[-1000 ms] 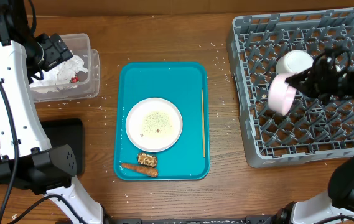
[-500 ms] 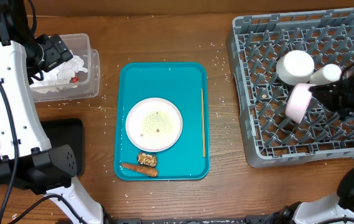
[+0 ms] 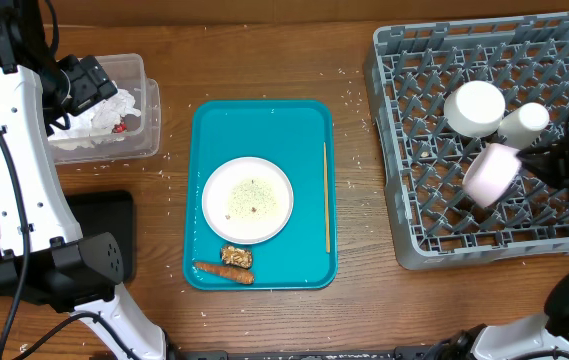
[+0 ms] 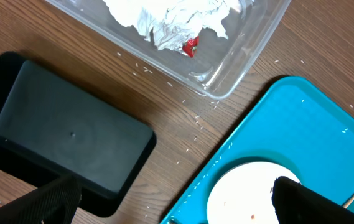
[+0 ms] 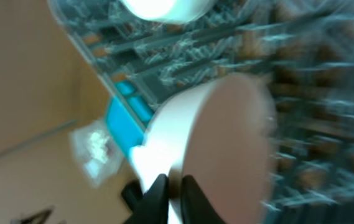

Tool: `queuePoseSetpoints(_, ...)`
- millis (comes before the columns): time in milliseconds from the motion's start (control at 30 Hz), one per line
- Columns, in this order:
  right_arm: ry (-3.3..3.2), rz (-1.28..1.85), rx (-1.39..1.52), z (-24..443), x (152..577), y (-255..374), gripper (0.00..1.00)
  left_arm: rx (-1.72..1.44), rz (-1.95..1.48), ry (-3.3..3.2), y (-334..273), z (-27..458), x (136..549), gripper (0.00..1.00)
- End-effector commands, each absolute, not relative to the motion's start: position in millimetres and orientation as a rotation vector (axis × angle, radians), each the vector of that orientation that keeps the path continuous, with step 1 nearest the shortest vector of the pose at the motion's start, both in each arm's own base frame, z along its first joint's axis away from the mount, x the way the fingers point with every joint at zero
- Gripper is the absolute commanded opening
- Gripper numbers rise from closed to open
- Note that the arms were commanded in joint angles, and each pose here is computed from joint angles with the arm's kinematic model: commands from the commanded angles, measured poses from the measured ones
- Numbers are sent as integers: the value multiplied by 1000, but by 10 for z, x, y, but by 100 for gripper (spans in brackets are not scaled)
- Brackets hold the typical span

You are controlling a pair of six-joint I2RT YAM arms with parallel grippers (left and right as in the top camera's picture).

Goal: Sort waste into correct bins and load items into the dishwasher
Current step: 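Carry the pink bowl right and set it upside down in the rack, then return right gripper to the tray and grasp the wooden chopstick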

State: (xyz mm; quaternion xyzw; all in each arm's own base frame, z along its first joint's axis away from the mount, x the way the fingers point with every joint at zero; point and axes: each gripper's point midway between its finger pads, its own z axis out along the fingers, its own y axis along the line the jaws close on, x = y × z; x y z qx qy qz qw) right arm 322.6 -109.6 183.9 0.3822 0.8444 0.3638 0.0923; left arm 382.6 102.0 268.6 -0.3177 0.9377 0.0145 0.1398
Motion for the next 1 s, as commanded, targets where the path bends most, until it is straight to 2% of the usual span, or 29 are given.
queuePoseSetpoints(0,2557,616,1284,1998,3027,-1653,13,-895,44,2711,1030,2714,3809,100)
queuePoseSetpoints(133,2552,433,1321,2320,2907,-1815,31,-895,44,2711,1030,2714,3809,100)
queuePoseSetpoints(267,2517,368,1336,2646,2836,-1826,33,-895,43,2708,1031,2716,3816,100)
queuePoseSetpoints(467,2433,463,1124,3160,2958,-1420,34,-897,42,2711,1028,2714,3809,100)
queuePoseSetpoints(500,2437,467,1083,3212,2966,-1322,36,-896,42,2711,1028,2714,3809,100)
queuePoseSetpoints(567,2460,478,976,3305,2998,-1064,48,-903,41,2709,1028,2714,3809,100)
queuePoseSetpoints(633,2497,503,861,3360,3046,-768,65,-925,37,2701,1028,2714,3809,100)
queuePoseSetpoints(733,2576,562,684,3367,3123,-240,79,-965,32,2687,1029,2714,3809,100)
queuePoseSetpoints(833,2661,558,520,3278,3194,217,81,-968,31,2685,1028,2714,3810,100)
queuePoseSetpoints(967,2784,350,424,2972,3275,636,81,-968,32,2686,1029,2714,3809,100)
